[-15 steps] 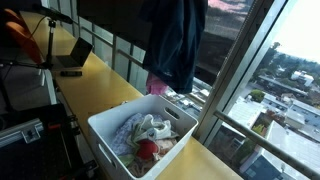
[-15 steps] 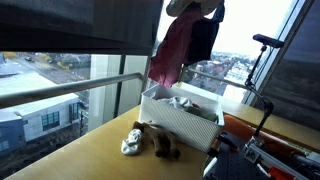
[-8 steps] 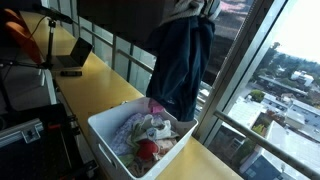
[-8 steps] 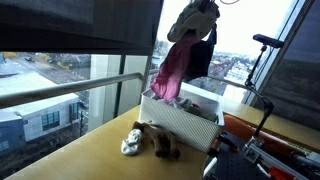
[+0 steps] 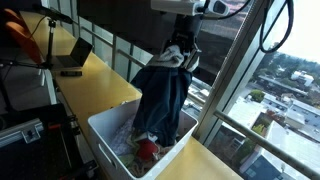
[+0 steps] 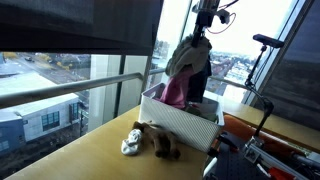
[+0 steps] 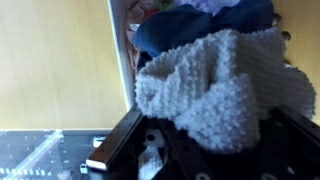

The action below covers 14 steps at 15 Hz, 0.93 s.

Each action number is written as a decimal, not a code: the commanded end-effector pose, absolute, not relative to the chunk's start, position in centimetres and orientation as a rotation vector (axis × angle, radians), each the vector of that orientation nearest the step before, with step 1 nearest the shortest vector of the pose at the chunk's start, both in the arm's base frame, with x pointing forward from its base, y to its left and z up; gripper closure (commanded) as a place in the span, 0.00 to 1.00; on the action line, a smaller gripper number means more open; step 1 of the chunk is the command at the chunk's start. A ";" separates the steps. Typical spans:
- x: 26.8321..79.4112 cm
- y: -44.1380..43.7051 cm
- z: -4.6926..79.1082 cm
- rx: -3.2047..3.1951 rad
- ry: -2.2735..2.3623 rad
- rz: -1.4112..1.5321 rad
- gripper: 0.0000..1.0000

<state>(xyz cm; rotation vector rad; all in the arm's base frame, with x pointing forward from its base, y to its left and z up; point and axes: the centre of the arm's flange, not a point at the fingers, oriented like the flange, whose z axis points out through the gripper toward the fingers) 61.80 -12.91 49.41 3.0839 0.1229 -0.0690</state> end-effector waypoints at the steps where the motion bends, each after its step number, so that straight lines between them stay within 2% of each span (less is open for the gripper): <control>1: 60.7 -13.0 45.6 3.097 0.156 -0.112 0.75; 2: 60.5 -12.9 44.7 3.098 0.158 -0.133 0.74; 3: 60.2 -12.7 44.2 3.098 0.168 -0.152 0.69; 12: 58.5 -7.0 46.4 3.020 0.316 -0.096 0.03; 14: 57.7 -4.0 46.0 2.983 0.431 -0.061 0.00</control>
